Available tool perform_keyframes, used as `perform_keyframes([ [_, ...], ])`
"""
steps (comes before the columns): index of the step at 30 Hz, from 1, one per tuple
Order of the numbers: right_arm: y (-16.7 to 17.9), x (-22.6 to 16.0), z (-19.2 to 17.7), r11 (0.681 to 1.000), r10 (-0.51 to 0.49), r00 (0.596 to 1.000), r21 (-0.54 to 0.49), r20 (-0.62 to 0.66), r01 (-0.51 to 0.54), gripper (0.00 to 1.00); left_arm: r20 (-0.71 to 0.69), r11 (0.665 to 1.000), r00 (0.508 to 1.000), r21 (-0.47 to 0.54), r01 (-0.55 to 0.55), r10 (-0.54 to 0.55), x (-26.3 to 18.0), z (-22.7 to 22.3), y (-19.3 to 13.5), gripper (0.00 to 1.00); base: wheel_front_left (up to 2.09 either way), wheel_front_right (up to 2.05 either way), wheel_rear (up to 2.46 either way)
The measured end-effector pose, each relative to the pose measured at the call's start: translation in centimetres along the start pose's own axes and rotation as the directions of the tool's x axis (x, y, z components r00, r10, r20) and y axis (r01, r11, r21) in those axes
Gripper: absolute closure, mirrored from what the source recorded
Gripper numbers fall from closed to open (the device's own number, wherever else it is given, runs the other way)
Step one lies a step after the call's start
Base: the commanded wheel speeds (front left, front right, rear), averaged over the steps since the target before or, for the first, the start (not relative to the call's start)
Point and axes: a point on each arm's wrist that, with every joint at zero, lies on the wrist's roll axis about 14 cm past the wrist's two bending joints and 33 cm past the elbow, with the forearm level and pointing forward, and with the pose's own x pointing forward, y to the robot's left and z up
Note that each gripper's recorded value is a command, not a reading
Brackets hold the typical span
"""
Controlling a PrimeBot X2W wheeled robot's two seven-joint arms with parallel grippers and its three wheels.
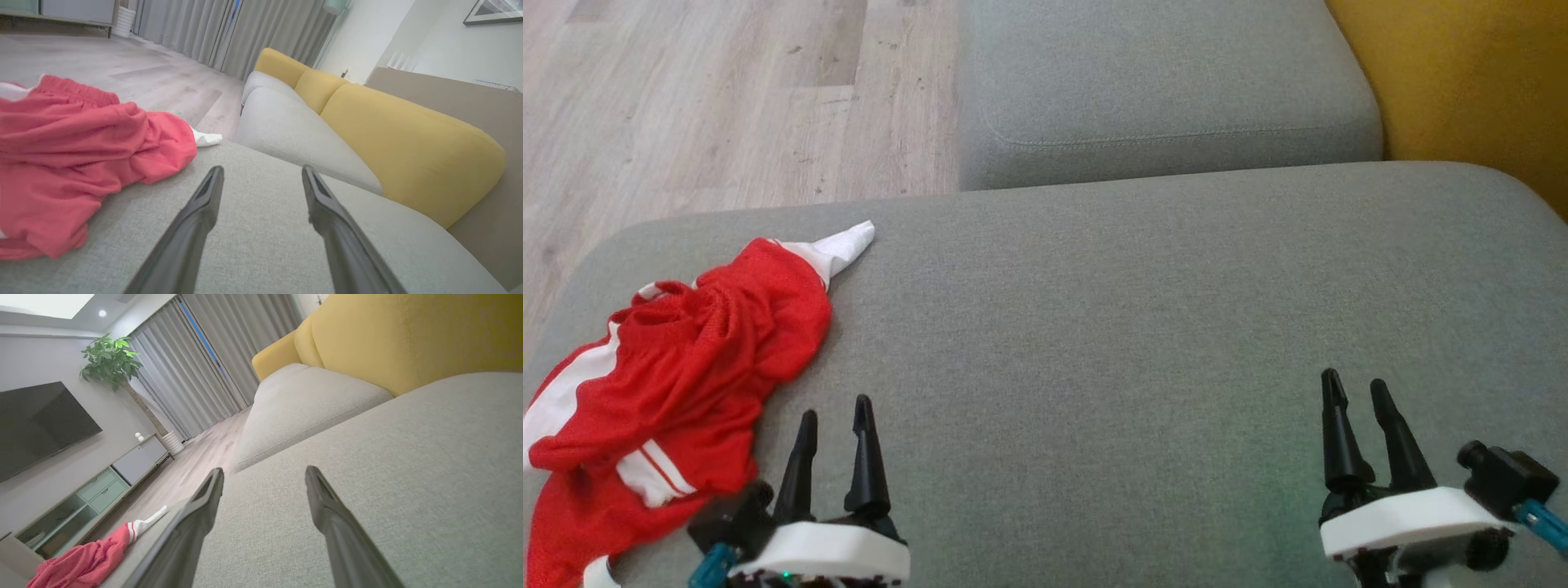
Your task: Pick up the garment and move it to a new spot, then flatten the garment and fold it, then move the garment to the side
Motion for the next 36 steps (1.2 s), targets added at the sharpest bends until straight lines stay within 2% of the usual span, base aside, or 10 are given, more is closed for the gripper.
perform_keyframes([
  [11, 1.5, 0.0, -0.3, 0.989, 0.060, 0.998, -0.139, -0.003, -0.059, 0.00, 0.050, 0.994, 0.998, 0.112, 0.022, -0.028, -0.2, 0.9, -1.0, 0.00, 0.00, 0.00, 0.00],
  [25, 2.3, -0.5, -0.2, 0.967, 0.096, 0.995, -0.237, 0.015, -0.090, 0.00, 0.065, 0.975, 0.997, 0.221, 0.029, -0.044, -0.8, 0.6, -1.2, 0.00, 0.00, 0.00, 0.00],
  [31, 2.6, -0.8, -0.7, 0.954, 0.111, 0.994, -0.280, 0.005, -0.106, 0.00, 0.064, 0.960, 0.996, 0.277, 0.039, -0.058, -1.2, 0.2, -1.5, 0.00, 0.00, 0.00, 0.00],
  [36, 3.2, -0.9, -0.8, 0.930, 0.139, 0.990, -0.344, 0.001, -0.130, 0.00, 0.069, 0.937, 0.994, 0.345, 0.051, -0.079, -1.4, 0.1, -1.9, 0.00, 0.00, 0.00, 0.00],
])
